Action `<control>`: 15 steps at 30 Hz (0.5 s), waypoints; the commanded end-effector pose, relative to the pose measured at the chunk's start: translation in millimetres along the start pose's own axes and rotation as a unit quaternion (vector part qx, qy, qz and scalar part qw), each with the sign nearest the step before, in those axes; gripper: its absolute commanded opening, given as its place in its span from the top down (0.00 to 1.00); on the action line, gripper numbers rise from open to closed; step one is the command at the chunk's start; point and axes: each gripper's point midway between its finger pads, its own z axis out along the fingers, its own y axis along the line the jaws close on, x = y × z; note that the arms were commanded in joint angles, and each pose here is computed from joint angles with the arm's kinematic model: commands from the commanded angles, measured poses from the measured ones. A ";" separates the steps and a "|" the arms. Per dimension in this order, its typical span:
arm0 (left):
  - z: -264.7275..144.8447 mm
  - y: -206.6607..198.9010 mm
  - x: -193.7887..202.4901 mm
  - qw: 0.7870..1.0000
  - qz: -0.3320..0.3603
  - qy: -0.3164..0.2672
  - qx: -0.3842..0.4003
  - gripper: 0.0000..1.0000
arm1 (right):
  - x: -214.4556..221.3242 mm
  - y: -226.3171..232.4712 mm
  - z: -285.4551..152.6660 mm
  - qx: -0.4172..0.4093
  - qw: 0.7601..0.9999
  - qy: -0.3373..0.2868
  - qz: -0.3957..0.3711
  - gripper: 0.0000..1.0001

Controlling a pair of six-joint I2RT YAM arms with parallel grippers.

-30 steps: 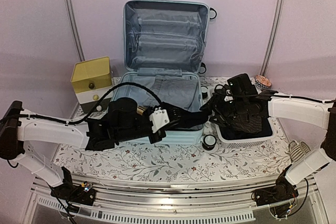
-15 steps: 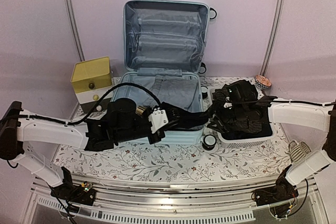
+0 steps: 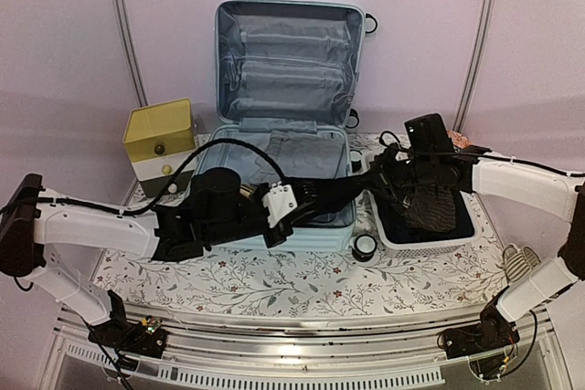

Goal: Open, take out, and arrange the luggage
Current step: Pick up the clothes from the opened luggage.

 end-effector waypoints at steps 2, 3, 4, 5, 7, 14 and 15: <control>25.4 11.0 -55.9 0.997 -0.024 -0.073 -0.021 1.00 | -57.9 9.4 -33.3 0.015 0.996 -0.063 -0.066 0.98; 32.9 10.5 -62.7 0.996 -0.027 -0.081 -0.020 1.00 | -65.5 10.8 -39.0 0.016 0.994 -0.068 -0.080 0.98; 42.1 8.7 -67.0 0.996 -0.029 -0.086 -0.018 1.00 | -73.0 8.5 -43.6 0.019 0.993 -0.073 -0.086 0.98; 51.0 7.2 -73.5 0.995 -0.030 -0.093 -0.015 1.00 | -81.9 10.0 -49.6 0.019 0.991 -0.078 -0.105 0.98; 71.4 6.3 -80.4 0.995 -0.028 -0.099 -0.016 1.00 | -99.8 17.6 -61.9 0.006 0.988 -0.084 -0.128 0.98; 138.1 -2.8 -112.7 0.989 -0.031 -0.145 0.006 1.00 | -177.1 5.3 -106.1 0.057 0.969 -0.146 -0.189 0.98; 146.0 -7.8 -118.3 0.987 -0.035 -0.154 0.015 1.00 | -186.1 -2.4 -111.6 0.071 0.967 -0.154 -0.189 0.98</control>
